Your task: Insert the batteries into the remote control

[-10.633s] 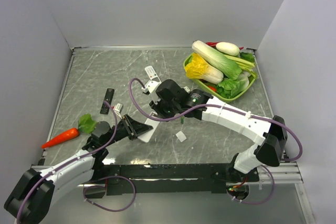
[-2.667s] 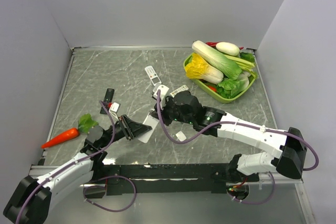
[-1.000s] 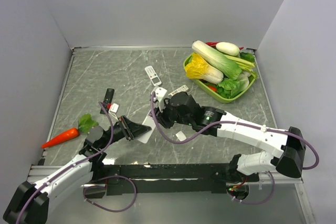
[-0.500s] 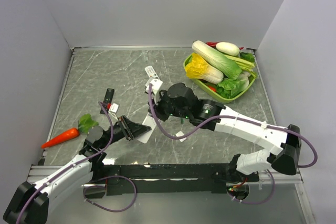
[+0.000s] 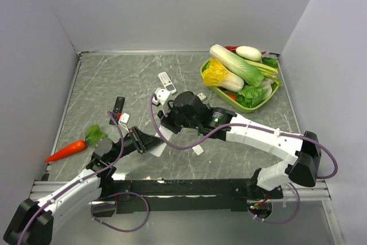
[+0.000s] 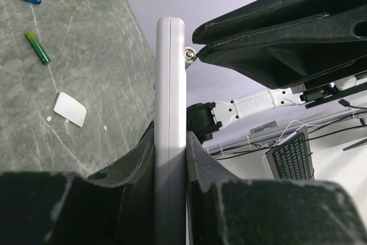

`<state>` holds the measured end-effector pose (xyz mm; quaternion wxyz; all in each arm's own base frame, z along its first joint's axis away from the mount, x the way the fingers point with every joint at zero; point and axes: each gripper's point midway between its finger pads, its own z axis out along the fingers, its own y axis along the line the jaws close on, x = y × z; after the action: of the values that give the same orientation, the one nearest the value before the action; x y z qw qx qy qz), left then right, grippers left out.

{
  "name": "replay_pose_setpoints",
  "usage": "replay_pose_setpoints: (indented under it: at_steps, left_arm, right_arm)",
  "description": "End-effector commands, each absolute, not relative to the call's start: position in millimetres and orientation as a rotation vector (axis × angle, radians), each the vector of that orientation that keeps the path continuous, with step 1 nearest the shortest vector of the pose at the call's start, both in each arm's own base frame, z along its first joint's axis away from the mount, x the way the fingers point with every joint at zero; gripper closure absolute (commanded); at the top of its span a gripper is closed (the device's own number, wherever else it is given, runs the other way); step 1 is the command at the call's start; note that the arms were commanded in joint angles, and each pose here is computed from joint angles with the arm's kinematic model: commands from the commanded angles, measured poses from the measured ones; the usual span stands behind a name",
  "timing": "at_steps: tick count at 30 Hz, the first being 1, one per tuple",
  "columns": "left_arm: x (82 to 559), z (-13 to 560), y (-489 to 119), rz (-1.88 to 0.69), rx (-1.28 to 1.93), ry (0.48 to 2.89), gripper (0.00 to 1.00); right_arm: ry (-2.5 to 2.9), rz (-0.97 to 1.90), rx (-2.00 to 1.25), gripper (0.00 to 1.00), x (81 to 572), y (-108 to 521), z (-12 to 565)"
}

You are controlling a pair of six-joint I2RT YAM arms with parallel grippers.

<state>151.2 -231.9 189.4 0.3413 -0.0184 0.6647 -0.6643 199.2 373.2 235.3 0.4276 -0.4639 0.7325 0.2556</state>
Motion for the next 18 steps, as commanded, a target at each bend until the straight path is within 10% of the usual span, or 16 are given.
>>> replay_pose_setpoints:
  at_steps: [1, 18]
  left_arm:
    - [141, 174, -228, -1.739, -0.026, 1.721, 0.98]
    - [140, 194, -225, -1.799, -0.065, 1.629, 0.98]
  right_arm:
    - [1.802, 0.641, -1.154, 0.82, 202, 381, 246]
    - [1.861, 0.593, -1.179, 0.86, 196, 363, 203]
